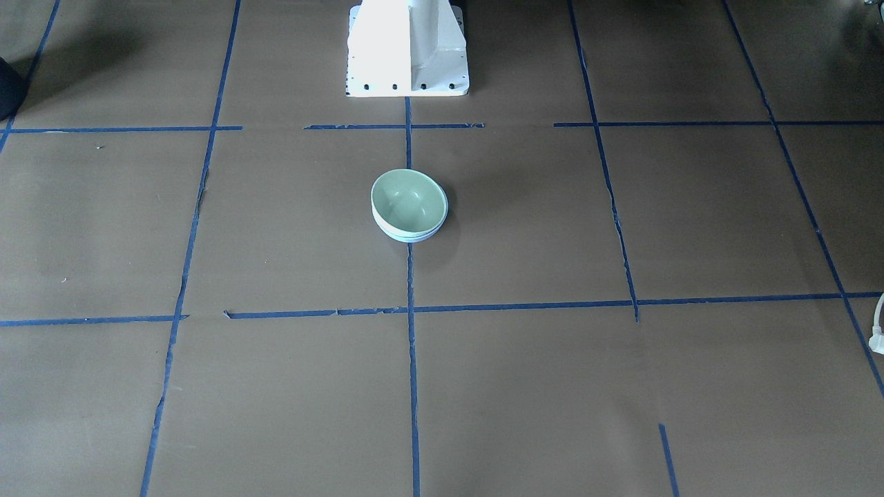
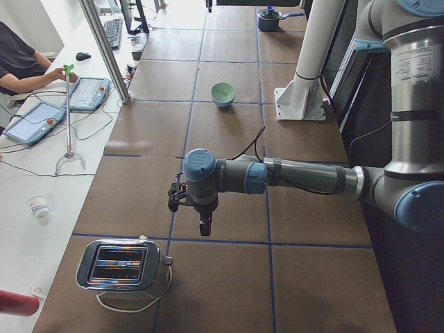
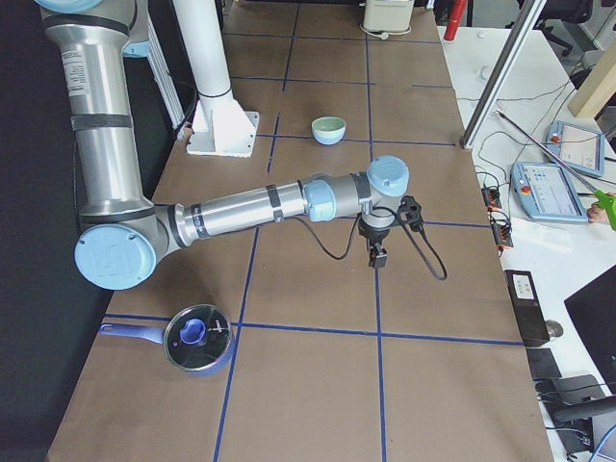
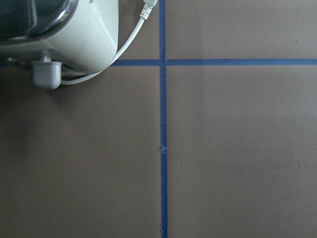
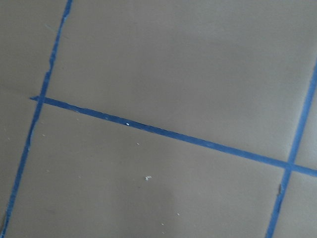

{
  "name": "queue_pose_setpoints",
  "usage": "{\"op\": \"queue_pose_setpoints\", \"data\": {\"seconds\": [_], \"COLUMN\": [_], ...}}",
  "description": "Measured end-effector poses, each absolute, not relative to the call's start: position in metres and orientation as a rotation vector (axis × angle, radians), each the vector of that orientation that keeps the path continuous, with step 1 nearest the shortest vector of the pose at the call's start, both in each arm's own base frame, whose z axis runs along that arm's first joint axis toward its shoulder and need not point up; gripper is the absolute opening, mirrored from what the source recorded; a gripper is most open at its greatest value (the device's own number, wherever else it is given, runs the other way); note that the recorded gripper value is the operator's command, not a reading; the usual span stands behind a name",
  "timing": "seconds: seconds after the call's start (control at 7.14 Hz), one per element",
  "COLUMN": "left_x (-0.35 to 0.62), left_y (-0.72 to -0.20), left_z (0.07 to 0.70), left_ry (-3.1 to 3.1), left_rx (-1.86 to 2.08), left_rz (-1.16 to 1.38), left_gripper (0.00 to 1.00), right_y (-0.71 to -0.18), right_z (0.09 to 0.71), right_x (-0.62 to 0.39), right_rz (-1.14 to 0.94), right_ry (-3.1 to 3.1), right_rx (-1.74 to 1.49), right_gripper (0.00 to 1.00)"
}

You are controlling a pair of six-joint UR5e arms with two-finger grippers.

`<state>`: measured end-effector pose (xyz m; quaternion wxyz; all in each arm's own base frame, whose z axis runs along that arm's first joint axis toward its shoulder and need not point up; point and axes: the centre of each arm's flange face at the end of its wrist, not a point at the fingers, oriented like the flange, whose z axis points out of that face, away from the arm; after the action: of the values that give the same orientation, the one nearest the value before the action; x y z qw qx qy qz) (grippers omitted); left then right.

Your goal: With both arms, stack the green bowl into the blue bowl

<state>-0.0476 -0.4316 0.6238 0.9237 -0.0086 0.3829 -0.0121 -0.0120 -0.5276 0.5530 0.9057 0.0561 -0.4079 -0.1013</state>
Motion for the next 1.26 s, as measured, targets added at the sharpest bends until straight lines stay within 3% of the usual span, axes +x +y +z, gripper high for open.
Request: {"op": "queue_pose_setpoints", "data": {"seconds": [0.7, 1.26], "left_x": [-0.061, -0.062], "left_y": [-0.403, -0.401], "left_z": [0.652, 0.661], "left_ry": [0.782, 0.777], "left_rx": [-0.048, -0.063], "left_rz": [-0.034, -0.042], "left_gripper": [1.0, 1.0], "right_y": [-0.472, -0.446], "right_z": [0.637, 0.652], "right_x": [0.051, 0.077], "right_rz": [-0.072, -0.029], "right_ry": [-0.812, -0.81], "right_rx": [0.049, 0.109], "right_gripper": [1.0, 1.0]}}
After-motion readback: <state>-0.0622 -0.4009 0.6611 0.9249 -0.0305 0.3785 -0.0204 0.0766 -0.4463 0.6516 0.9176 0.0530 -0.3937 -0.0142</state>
